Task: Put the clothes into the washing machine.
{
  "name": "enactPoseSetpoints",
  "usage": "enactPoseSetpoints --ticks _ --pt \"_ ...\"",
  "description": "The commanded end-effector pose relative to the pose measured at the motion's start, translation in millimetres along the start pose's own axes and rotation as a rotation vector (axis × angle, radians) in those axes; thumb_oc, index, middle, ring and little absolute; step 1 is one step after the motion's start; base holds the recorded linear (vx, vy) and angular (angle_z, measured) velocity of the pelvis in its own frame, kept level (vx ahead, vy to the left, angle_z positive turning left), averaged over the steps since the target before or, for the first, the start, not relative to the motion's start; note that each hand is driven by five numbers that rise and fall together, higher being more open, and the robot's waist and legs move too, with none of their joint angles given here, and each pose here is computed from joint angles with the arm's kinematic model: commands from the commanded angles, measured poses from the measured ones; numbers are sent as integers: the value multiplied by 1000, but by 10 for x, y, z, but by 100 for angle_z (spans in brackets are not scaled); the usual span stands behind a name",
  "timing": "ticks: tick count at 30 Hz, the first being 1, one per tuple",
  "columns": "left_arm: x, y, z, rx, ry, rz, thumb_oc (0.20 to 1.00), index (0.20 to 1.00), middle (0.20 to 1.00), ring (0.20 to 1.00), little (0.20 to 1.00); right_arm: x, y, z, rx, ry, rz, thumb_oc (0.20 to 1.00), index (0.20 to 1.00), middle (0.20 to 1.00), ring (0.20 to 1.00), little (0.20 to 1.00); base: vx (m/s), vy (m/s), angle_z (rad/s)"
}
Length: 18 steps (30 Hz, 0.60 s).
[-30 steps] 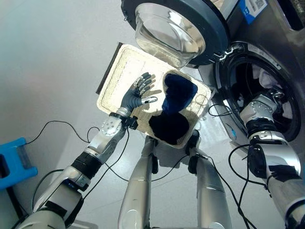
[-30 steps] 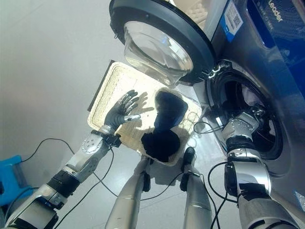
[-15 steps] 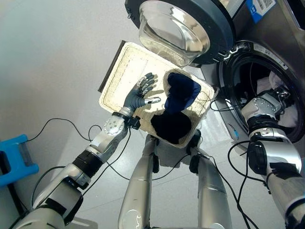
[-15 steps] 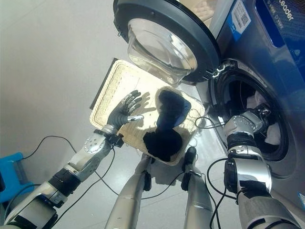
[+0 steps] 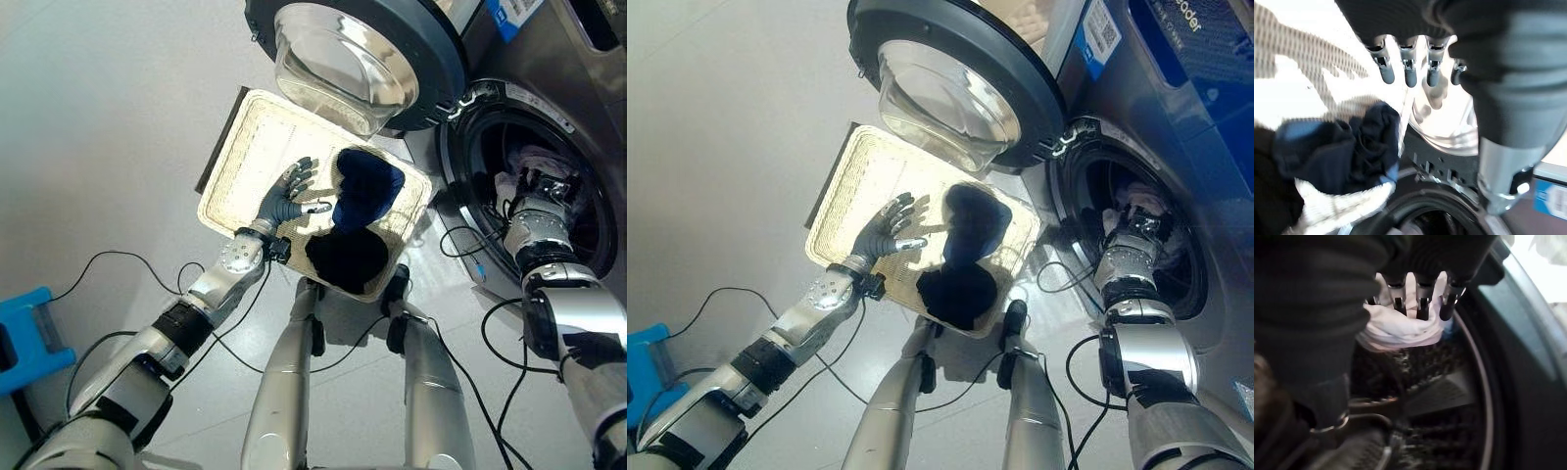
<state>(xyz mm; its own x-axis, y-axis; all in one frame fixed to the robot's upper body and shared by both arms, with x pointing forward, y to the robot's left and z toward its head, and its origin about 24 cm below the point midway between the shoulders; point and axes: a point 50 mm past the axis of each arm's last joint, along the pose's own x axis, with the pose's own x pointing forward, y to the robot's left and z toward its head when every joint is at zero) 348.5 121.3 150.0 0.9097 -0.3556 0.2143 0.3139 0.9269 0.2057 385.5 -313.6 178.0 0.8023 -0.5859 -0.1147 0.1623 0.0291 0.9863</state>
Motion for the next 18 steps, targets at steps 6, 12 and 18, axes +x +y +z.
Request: enactPoseSetpoints --ticks 6,12,18 --pt "107 -12 94 148 -12 -12 1000 1000 1000 1000 1000 49 253 169 -477 71 154 1000 1000 1000 1000 1000 0 0 0" --pt "92 166 65 389 9 68 1000 1000 1000 1000 1000 15 89 96 -583 80 218 1000 1000 1000 1000 1000 -1 7 0" --pt "97 169 36 650 -7 98 1000 1000 1000 1000 1000 -121 -99 -46 -564 -77 194 1000 1000 1000 1000 1000 -11 45 -8"
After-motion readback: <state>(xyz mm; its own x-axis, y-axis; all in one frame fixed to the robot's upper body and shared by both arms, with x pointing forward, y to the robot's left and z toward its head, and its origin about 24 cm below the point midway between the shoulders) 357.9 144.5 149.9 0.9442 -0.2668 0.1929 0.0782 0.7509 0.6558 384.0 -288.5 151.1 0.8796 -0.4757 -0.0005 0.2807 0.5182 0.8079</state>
